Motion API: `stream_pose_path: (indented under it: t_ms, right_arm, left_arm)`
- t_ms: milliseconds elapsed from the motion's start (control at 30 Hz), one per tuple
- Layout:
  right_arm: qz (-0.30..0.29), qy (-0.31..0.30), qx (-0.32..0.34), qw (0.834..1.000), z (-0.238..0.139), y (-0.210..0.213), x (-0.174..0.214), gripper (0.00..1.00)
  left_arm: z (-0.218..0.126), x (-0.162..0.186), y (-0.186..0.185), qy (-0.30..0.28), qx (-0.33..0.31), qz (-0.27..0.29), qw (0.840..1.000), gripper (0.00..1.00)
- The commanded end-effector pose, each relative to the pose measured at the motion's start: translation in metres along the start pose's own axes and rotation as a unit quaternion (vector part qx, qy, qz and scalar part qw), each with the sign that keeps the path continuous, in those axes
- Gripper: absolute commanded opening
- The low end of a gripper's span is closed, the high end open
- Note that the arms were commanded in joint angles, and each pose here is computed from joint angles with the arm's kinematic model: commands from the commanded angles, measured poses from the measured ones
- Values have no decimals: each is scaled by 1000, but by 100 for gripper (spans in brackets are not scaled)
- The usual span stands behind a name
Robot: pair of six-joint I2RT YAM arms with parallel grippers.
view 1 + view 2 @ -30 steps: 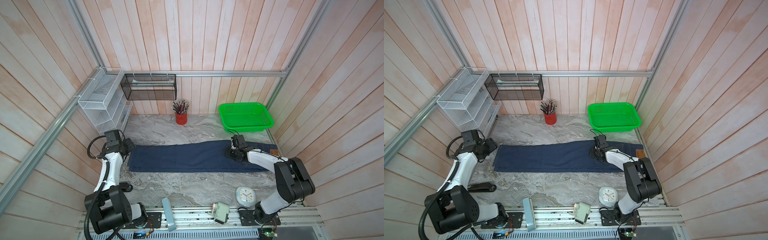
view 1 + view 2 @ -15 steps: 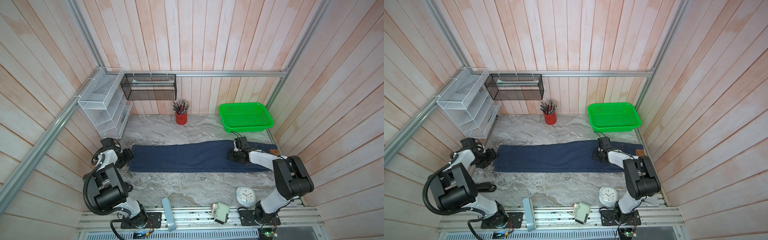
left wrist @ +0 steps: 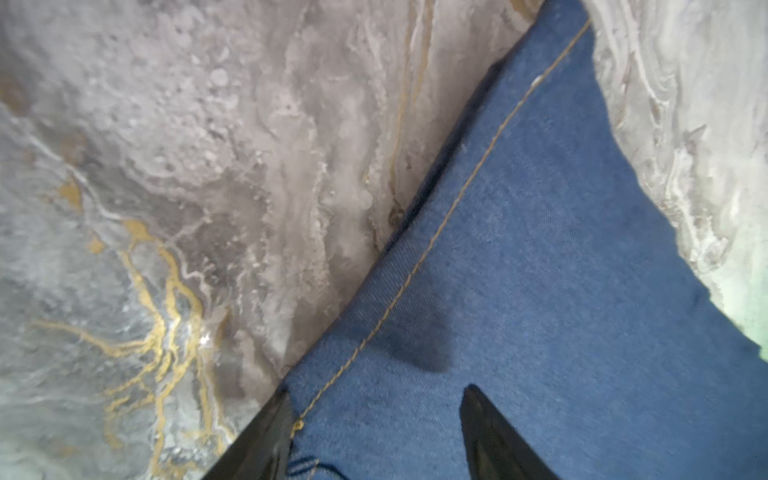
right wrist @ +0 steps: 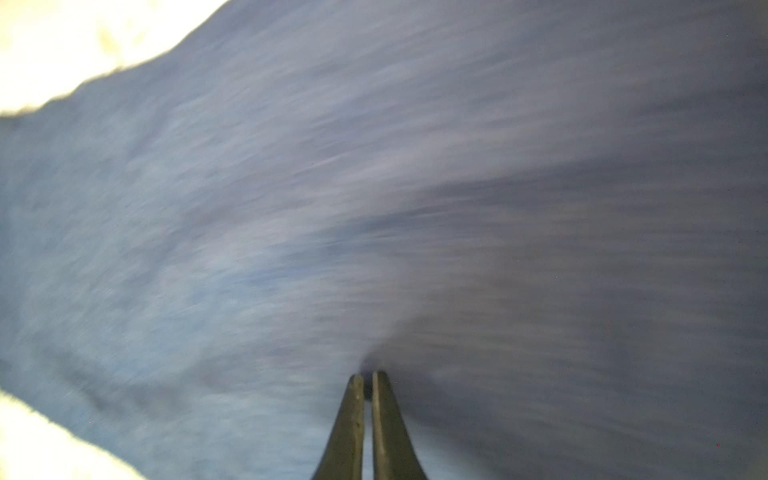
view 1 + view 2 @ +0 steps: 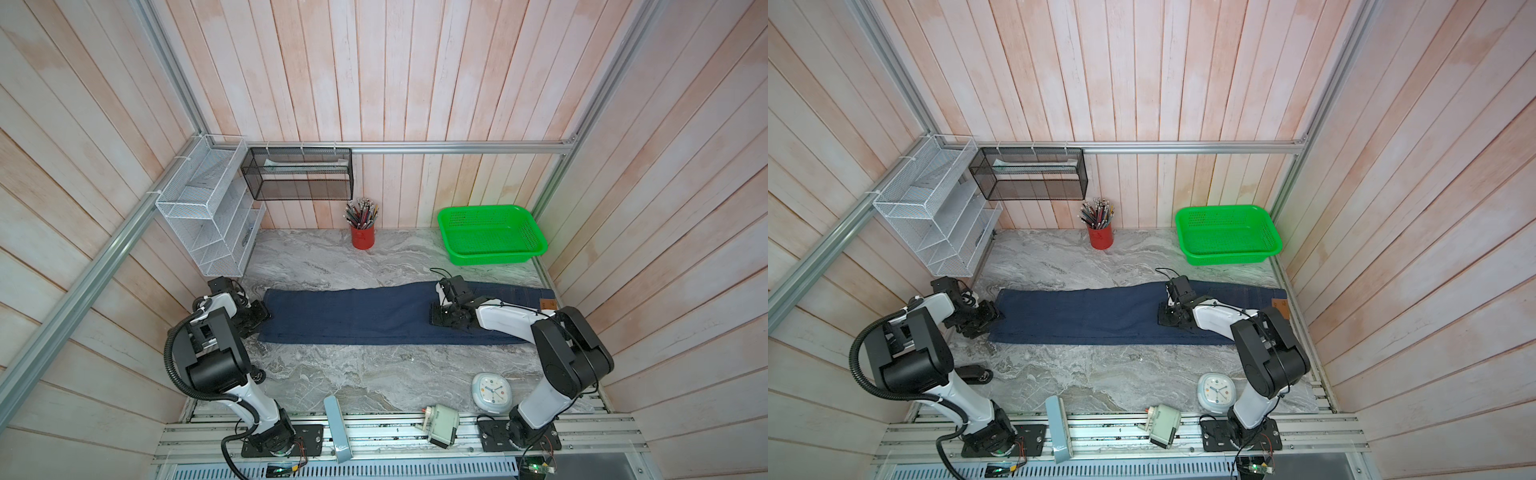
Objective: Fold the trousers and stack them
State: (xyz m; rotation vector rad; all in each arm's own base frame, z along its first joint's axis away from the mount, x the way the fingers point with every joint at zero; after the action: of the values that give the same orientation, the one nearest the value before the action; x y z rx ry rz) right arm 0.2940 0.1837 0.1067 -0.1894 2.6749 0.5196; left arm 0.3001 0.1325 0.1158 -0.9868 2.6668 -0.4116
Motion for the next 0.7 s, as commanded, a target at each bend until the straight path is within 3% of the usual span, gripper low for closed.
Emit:
stream_pose_path:
  t_ms: [0,267,567,667]
  right_arm:
    - [-8,16,-37,999,11,27,-1,9]
    - [-40,52,-76,995,41,64,10,9]
    - [-44,57,-72,995,45,62,14,9]
    - [-45,57,-74,995,45,63,14,9]
  left_arm:
    - [8,6,-6,28,9,18,999,64]
    - [13,13,-12,39,5,29,999,53]
    - [6,11,-22,17,4,47,999,18]
    - [-2,11,-34,-3,13,64,998,12]
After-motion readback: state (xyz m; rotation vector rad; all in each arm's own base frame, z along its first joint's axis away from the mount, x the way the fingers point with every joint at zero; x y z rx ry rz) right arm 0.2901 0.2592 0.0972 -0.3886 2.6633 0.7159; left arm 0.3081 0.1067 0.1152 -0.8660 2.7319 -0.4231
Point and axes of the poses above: each gripper's point midway between its finger pads, its own z axis out along the fingers, its own y axis along the line the jaws close on, x = y × z, the point moved 9 cm from there along -z, back along the fingers, and after that the axes turned 7 degrees about -z, right-handed, at the moved point
